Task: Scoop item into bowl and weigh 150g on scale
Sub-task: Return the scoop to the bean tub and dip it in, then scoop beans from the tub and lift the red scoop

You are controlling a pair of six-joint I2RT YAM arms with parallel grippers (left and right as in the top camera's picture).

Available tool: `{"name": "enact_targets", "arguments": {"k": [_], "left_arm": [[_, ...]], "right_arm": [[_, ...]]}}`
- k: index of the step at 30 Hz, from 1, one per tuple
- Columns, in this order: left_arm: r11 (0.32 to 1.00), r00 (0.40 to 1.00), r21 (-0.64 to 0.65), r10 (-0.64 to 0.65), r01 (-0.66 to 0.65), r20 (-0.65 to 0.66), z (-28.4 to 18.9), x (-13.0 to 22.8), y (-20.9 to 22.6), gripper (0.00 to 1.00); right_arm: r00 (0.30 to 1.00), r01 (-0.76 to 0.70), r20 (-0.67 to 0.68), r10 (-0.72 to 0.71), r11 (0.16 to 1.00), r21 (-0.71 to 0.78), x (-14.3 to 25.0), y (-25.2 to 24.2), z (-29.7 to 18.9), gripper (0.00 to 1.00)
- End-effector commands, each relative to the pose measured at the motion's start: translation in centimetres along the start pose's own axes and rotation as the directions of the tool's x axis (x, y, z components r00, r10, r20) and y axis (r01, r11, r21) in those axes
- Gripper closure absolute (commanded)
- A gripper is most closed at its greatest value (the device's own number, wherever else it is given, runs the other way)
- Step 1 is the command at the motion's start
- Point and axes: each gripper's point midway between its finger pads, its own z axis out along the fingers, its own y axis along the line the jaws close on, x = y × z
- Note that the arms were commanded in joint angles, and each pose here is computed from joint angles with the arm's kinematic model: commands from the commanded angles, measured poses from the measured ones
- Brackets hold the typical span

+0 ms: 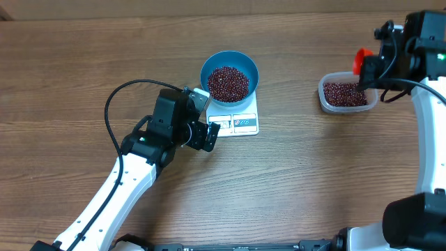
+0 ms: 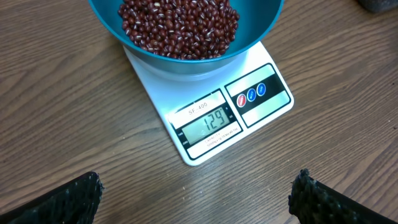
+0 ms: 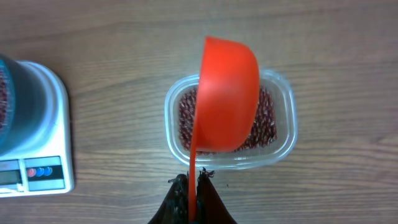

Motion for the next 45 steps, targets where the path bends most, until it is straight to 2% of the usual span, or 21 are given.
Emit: {"name": "enact_targets", "arguments": {"k": [1,8,22,31,36,45], "left_arm": [[1.000,1.000,-0.001,-0.005,0.005,0.013,-0.4,-0.1,-0.1,0.00],[1.000,1.000,-0.001,-0.005,0.005,0.013,-0.4,-0.1,-0.1,0.00],[1.000,1.000,-0.001,-0.005,0.005,0.013,-0.4,-0.1,-0.1,0.00],[1.000,1.000,-0.002,-0.005,0.005,0.013,-0.4,-0.1,-0.1,0.00],[1.000,1.000,-0.002,-0.005,0.005,0.013,-0.4,-0.1,-0.1,0.01],[1.000,1.000,-0.001,-0.005,0.005,0.013,-0.4,-0.1,-0.1,0.00]], "right_arm": [[0.998,0.006,-0.058,-0.005,1.000,0.015,1.6,-0.7,2.7,0.96],[0.983,0.015,-0.181,-0.007,0.999,0.042,3.9,-2.1,8.2,0.96],[0.974,0.024,-0.225,-0.016,0.999,0.033,6.8,-2.5,13.1,0.96],[0.980,-0.033,-0.198,-0.012,0.974,-0.223,6.3,2.0,12.8,0.96],[0.974,-0.059,-0.225,0.002,0.967,-0.247,6.9,2.3,12.5,0.96],[0.964,-0.249,-0.195,0.179,0.862,-0.441,5.8,0.5,10.3,0.96]]}}
